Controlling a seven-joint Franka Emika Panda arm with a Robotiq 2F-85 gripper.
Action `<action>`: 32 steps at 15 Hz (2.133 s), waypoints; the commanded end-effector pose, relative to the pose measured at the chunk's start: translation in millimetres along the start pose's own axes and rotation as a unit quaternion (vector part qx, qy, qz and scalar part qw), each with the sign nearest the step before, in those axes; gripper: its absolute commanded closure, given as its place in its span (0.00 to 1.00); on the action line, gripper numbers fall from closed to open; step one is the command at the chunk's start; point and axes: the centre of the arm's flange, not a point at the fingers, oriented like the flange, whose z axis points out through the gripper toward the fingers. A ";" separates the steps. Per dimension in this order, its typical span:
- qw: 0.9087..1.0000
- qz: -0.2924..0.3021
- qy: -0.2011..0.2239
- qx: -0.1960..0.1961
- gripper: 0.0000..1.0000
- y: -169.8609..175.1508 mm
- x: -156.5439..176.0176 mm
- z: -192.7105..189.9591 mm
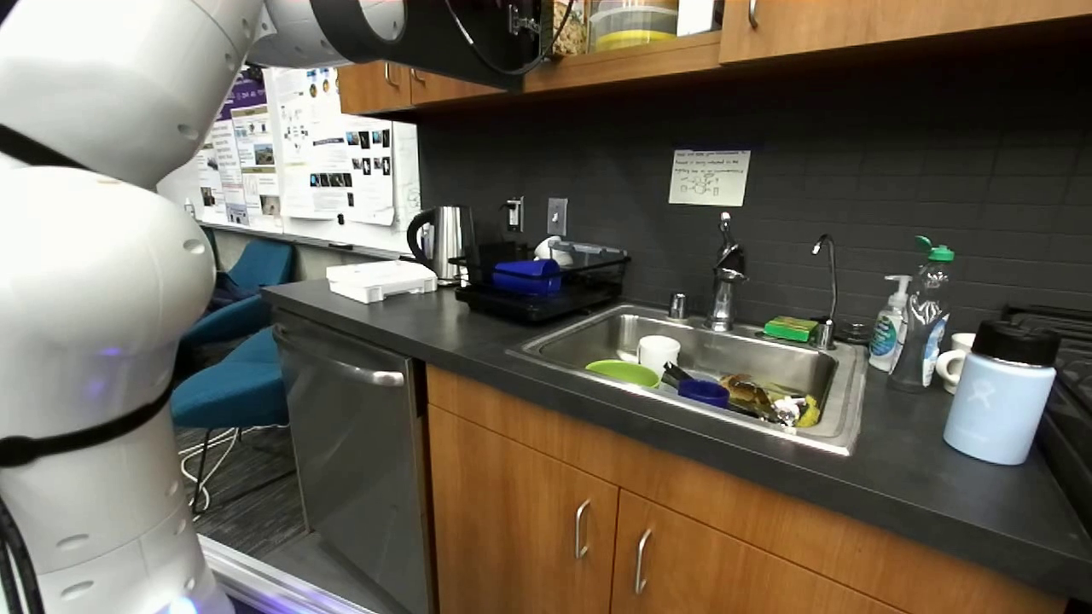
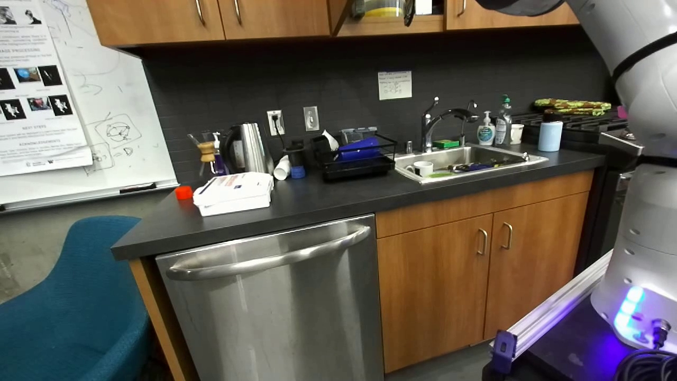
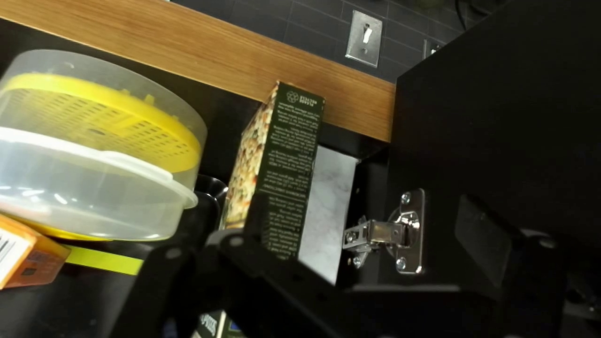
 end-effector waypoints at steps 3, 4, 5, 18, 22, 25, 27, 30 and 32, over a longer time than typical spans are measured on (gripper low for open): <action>1.000 0.000 0.000 0.000 0.00 0.0 0.0 0.0; 1.000 0.000 0.000 0.000 0.00 0.0 0.0 0.0; 1.000 0.000 0.000 0.000 0.00 0.0 0.0 0.0; 0.999 0.010 0.034 0.006 0.00 -1.5 7.7 5.5; 0.998 0.018 0.054 0.022 0.00 -1.7 12.4 9.1; 0.997 0.025 0.063 0.033 0.00 -1.9 13.4 15.5; 0.996 0.027 0.070 0.036 0.00 -1.7 13.4 20.7; 0.995 0.031 0.082 0.037 0.00 0.5 13.6 27.4; 0.995 0.035 0.092 0.035 0.00 1.9 14.2 32.7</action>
